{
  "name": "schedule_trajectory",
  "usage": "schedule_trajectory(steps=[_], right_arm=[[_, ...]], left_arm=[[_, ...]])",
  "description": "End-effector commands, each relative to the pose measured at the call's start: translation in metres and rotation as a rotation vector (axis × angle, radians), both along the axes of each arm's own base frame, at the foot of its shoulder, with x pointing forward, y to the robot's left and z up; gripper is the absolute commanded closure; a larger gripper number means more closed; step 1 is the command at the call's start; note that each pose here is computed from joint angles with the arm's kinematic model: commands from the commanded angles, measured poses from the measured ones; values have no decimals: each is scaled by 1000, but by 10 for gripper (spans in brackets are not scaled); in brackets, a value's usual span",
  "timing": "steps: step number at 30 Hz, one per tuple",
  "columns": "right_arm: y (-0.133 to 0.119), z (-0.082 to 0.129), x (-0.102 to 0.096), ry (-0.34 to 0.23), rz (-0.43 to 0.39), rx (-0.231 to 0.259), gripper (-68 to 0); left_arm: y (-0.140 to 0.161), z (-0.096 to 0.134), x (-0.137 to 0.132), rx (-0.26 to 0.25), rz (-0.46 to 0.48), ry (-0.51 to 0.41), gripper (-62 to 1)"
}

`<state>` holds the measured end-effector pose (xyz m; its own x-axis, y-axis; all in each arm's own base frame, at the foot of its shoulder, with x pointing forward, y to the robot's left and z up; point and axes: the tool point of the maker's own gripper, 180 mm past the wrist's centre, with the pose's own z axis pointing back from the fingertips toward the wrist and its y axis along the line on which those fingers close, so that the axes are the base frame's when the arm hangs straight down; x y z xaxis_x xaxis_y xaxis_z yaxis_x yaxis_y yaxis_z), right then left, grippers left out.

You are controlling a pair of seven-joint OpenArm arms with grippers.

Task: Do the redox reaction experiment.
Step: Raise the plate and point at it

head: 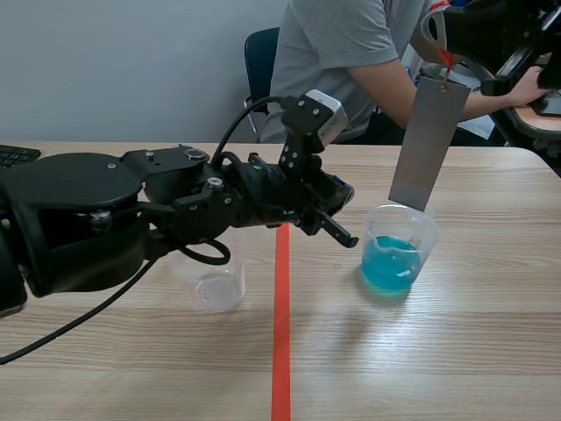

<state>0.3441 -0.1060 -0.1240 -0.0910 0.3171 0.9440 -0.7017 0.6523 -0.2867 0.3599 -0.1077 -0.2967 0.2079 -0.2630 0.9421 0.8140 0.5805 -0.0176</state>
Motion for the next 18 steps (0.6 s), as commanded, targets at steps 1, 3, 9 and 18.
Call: schedule_trajectory(steps=[1, 3, 9, 18], right_arm=[[-2, 14, -1, -40, 7, 5, -15], [-2, 14, -1, -40, 8, 5, -15], [-2, 14, -1, -40, 7, 5, -15], [-2, 14, -1, -40, 8, 5, -15]], left_arm=[[-14, 19, 2, -33, -22, -43, -36], [-19, 17, 2, -26, -24, -50, -36], [-26, 16, 3, -28, -13, -46, -36], [-28, 17, 3, -37, -13, -50, -36]])
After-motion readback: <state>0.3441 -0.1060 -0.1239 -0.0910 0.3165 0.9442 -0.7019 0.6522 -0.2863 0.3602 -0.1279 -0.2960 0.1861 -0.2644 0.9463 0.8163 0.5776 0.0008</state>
